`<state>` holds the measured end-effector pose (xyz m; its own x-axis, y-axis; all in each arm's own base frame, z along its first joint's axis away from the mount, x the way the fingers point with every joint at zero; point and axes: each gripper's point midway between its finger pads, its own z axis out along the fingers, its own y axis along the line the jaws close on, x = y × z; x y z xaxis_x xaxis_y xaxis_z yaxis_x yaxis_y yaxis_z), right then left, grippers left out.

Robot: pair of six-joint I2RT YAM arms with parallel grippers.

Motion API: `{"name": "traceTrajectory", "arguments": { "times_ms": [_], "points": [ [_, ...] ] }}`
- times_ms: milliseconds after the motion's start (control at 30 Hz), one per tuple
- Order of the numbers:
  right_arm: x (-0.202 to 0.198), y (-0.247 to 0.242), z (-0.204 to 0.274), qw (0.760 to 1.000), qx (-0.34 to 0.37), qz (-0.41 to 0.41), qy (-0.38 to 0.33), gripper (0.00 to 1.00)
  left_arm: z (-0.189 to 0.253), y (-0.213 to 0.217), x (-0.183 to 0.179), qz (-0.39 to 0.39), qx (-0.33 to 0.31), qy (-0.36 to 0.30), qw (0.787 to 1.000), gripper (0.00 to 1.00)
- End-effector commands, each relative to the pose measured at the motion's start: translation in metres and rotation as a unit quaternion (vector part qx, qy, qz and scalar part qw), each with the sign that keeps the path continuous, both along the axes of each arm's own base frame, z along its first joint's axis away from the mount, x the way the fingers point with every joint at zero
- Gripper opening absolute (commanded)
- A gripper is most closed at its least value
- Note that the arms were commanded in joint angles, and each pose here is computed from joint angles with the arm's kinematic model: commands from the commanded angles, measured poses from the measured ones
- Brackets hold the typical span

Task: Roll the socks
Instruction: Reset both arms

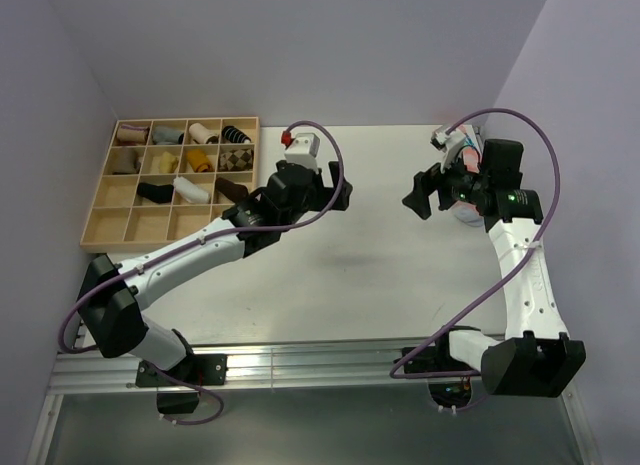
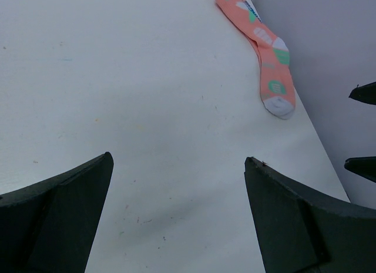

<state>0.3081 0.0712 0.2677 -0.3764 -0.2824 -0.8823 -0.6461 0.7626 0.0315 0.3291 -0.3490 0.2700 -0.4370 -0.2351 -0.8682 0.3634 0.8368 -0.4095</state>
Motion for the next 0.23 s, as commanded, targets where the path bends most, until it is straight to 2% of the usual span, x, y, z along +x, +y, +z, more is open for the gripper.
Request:
{"name": "traceTrajectory", "arguments": {
  "times_ms": [0, 200],
  "points": [
    [0.002, 0.0004, 0.0082, 1.0, 0.007, 0.0, -0.021, 1.0, 0.0311, -0.004, -0.0034, -0.014, -0.026, -0.032, 0.999, 0.99],
    [0.0005, 0.0013, 0.0105, 1.0, 0.013, 0.003, -0.024, 1.0, 0.0305, -0.0061, -0.0028, -0.018, -0.021, -0.031, 0.999, 1.0]
  ]
}}
